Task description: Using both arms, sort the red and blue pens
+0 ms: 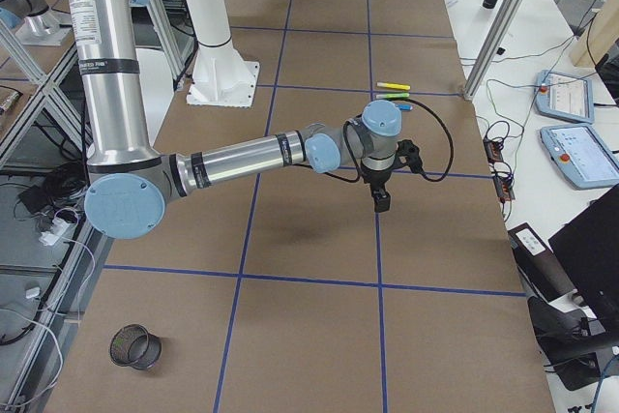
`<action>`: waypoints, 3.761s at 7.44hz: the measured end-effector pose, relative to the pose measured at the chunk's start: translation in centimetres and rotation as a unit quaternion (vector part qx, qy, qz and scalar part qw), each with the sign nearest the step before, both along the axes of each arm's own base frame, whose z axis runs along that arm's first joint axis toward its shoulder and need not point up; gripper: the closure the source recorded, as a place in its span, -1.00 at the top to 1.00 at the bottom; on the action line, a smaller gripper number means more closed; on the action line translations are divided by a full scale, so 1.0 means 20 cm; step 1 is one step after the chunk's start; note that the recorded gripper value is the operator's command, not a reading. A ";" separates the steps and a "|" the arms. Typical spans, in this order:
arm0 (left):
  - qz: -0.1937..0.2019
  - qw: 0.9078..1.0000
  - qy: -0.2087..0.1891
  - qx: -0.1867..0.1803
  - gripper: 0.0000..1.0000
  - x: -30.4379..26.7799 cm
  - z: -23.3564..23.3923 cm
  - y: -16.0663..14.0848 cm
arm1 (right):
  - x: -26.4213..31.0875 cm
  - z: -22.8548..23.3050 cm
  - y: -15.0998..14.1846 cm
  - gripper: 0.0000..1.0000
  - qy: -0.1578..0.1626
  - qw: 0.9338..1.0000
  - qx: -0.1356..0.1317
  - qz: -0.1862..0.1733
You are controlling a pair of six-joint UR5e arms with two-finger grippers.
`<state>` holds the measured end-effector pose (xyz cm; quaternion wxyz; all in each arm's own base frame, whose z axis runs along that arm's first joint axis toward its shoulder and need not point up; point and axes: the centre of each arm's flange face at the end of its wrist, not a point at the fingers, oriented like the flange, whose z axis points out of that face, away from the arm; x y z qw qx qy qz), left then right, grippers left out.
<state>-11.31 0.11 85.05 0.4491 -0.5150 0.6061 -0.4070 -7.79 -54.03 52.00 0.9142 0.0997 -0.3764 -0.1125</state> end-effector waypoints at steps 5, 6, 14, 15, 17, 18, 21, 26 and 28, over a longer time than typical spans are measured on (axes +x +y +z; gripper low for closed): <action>-0.022 1.000 -0.012 0.005 1.00 -0.01 0.01 -0.03 | 0.00 0.01 0.00 1.00 0.001 1.000 -0.003 0.000; -0.023 1.000 -0.014 0.007 1.00 -0.02 0.01 -0.04 | 0.00 0.01 0.00 1.00 0.001 1.000 -0.003 0.001; -0.021 0.968 -0.178 0.176 1.00 -0.54 -0.10 -0.47 | -0.01 0.01 0.00 1.00 0.000 1.000 -0.005 0.000; -0.009 0.951 -0.220 0.219 1.00 -0.62 -0.18 -0.57 | -0.01 0.01 0.00 1.00 0.000 1.000 -0.005 0.000; 0.026 0.907 -0.286 0.308 1.00 -0.68 -0.41 -0.90 | -0.02 0.01 0.00 1.00 0.000 1.000 -0.005 -0.002; 0.046 0.880 -0.312 0.354 1.00 -0.65 -0.55 -1.10 | -0.03 0.01 0.00 1.00 0.000 1.000 -0.005 -0.003; 0.106 0.778 -0.371 0.496 1.00 -0.45 -0.96 -1.60 | -0.04 0.01 0.00 1.00 0.000 1.000 -0.005 -0.006; 0.127 0.645 -0.400 0.639 1.00 -0.04 -1.44 -2.02 | -0.36 -0.34 -0.13 1.00 -0.028 0.999 -0.019 0.016; 0.128 0.632 -0.395 0.655 1.00 0.03 -1.49 -2.06 | -0.75 -0.62 -0.18 1.00 -0.034 0.998 -0.034 0.036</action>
